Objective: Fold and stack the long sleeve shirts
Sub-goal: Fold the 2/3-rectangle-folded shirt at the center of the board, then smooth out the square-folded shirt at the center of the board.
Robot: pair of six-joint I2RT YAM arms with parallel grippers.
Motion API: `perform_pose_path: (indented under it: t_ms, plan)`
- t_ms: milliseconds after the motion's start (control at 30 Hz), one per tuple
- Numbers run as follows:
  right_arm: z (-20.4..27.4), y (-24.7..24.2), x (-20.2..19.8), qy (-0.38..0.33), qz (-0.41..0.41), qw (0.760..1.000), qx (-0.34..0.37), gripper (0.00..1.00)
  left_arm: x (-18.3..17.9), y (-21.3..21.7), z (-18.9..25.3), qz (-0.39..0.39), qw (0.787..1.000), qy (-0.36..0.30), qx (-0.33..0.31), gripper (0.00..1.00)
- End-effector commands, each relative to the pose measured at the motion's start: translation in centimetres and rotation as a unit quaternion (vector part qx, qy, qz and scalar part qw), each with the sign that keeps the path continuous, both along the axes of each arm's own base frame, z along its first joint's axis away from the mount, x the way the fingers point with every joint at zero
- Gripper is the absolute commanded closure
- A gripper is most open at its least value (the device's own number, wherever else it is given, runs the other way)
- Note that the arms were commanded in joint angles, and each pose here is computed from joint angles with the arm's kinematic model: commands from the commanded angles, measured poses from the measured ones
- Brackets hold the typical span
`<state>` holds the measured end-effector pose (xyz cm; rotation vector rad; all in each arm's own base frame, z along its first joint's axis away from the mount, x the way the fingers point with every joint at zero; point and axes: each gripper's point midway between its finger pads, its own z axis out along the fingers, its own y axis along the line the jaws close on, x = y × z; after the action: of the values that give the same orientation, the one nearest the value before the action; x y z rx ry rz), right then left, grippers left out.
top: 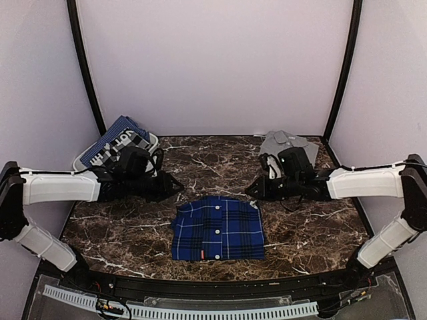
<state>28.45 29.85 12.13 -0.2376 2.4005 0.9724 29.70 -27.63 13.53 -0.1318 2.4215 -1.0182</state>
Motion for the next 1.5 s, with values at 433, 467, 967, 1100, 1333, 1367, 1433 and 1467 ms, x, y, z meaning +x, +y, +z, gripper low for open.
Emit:
perform_pose_path:
  t_ms: [433,467,967,1100,1333,1367,1433,1467]
  plan:
    - [-6.6,2.0,2.0,0.062,0.037,0.996,-0.057,0.79,1.2,-5.1,-6.8,-0.081,0.991,0.051,0.091,0.9]
    - [-6.8,1.7,2.3,0.067,0.033,0.996,-0.055,0.78,1.5,-4.3,-8.3,-0.072,0.989,0.069,0.106,0.9]
    - [-6.3,-2.1,5.0,0.077,-0.025,0.996,-0.024,0.69,3.1,0.5,-11.2,-0.021,0.983,0.1,0.151,0.89]
    - [-3.9,-2.9,5.0,0.049,-0.038,0.997,-0.046,0.68,3.8,0.6,-9.6,-0.021,0.984,0.081,0.157,0.84]
    - [0.2,-1.9,2.3,0.003,-0.025,0.998,-0.057,0.65,4.8,0.2,-6.8,-0.019,0.988,0.053,0.145,0.81]
    - [0.4,-1.3,1.6,0.001,-0.015,0.998,-0.056,0.64,4.9,0.2,-6.4,-0.019,0.988,0.05,0.144,0.81]
    - [0.4,0.1,0.0,0.001,0.006,0.999,-0.051,0.63,5.1,0.2,-5.7,-0.018,0.989,0.044,0.141,0.81]
    - [0.2,0.8,-0.8,0.004,0.019,0.999,-0.048,0.63,5.3,0.2,-5.1,-0.017,0.989,0.038,0.139,0.8]
